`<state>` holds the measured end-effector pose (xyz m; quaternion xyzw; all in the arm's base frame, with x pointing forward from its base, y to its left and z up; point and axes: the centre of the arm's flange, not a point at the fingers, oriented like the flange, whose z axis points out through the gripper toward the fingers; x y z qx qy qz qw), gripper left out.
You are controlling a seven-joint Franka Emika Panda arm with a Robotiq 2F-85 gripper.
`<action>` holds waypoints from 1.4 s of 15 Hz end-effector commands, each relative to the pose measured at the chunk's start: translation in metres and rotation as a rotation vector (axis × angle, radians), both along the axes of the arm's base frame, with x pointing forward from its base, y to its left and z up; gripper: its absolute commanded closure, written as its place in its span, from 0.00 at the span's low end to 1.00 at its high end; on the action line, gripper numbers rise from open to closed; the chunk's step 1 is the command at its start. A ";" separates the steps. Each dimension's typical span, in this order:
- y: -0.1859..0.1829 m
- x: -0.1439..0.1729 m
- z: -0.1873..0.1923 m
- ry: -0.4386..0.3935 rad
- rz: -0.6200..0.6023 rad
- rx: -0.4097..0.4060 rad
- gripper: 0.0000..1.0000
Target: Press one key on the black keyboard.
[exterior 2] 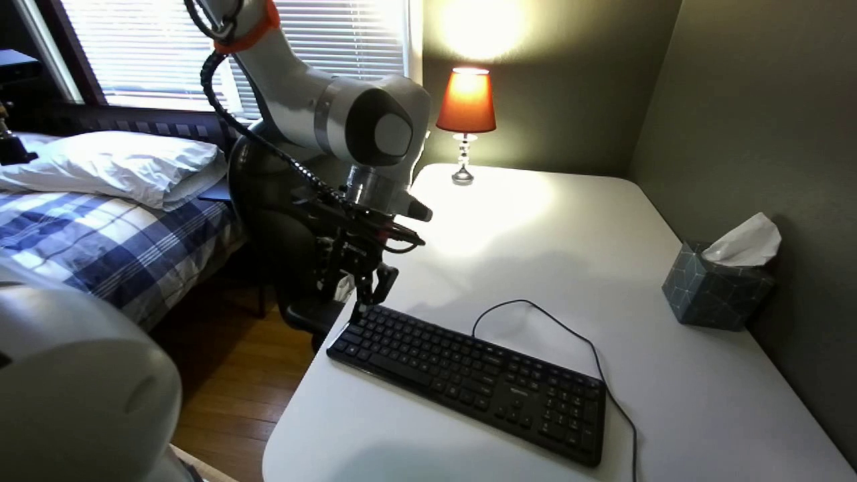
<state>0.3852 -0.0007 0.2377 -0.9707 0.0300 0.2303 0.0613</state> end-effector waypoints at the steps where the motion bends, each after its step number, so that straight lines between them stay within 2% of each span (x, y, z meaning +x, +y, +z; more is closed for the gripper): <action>1: 0.006 0.012 -0.019 0.008 -0.023 -0.015 0.65; 5: 0.006 0.024 -0.035 -0.013 -0.020 -0.038 0.96; 6: 0.006 0.026 -0.037 -0.020 -0.020 -0.043 1.00; 10: 0.004 0.034 -0.049 -0.048 -0.013 -0.059 1.00; 19: 0.002 0.046 -0.063 -0.031 -0.015 -0.062 1.00; 21: 0.001 0.041 -0.056 -0.033 -0.017 -0.045 0.99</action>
